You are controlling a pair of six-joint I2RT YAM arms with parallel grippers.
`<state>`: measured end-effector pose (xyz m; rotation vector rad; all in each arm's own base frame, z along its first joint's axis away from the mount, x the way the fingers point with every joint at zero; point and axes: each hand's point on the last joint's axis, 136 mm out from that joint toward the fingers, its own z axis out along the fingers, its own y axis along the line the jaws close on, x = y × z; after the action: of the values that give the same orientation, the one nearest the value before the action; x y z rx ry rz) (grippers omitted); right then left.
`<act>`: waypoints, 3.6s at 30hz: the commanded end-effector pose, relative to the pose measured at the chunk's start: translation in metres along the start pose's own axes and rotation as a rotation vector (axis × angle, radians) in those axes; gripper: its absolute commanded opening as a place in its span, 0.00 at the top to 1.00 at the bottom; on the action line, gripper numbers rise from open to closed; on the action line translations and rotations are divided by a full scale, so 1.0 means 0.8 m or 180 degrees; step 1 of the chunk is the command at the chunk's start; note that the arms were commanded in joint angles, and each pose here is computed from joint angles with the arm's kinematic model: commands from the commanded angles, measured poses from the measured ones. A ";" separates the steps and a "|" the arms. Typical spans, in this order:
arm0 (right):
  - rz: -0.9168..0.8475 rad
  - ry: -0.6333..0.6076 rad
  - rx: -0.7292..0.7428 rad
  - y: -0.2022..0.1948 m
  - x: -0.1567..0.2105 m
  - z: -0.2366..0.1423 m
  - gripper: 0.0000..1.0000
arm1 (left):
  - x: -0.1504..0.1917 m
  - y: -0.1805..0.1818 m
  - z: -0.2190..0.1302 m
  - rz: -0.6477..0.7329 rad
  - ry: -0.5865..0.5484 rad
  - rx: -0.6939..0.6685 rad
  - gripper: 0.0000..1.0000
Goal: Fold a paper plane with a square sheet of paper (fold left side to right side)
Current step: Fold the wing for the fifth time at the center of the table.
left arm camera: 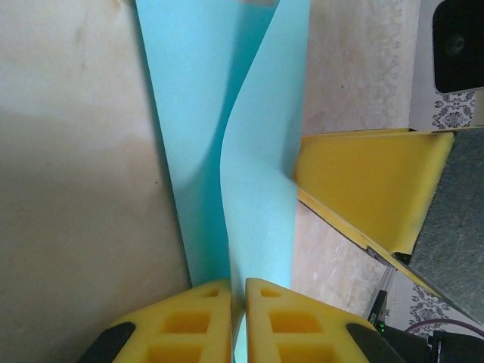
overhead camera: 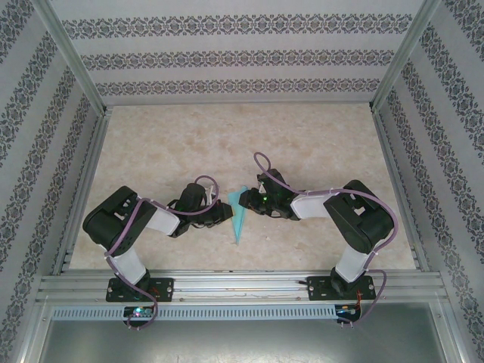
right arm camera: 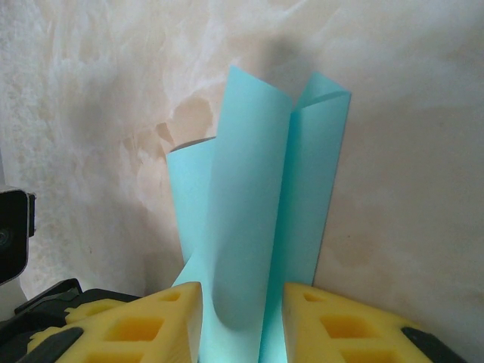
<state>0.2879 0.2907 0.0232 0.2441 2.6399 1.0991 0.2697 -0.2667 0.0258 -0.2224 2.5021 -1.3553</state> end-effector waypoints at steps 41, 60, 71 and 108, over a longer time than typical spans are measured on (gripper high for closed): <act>-0.0049 -0.0035 0.0166 -0.017 0.002 -0.014 0.59 | 0.000 0.094 0.011 -0.0498 0.0105 -0.0785 1.00; -0.0281 0.0150 -0.0094 0.031 -0.003 -0.016 0.87 | 0.001 0.101 0.014 -0.0537 0.0150 -0.0848 1.00; -0.0299 0.0274 0.0218 0.013 0.002 0.002 0.87 | 0.002 0.104 0.016 -0.0570 0.0173 -0.0859 1.00; -0.0006 0.0334 0.0694 -0.062 0.026 0.002 0.94 | 0.003 0.103 0.021 -0.0592 0.0223 -0.0803 0.99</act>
<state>0.2814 0.2860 0.0142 0.1502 2.7567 0.9778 0.2700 -0.2675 0.0151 -0.2735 2.6367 -1.5056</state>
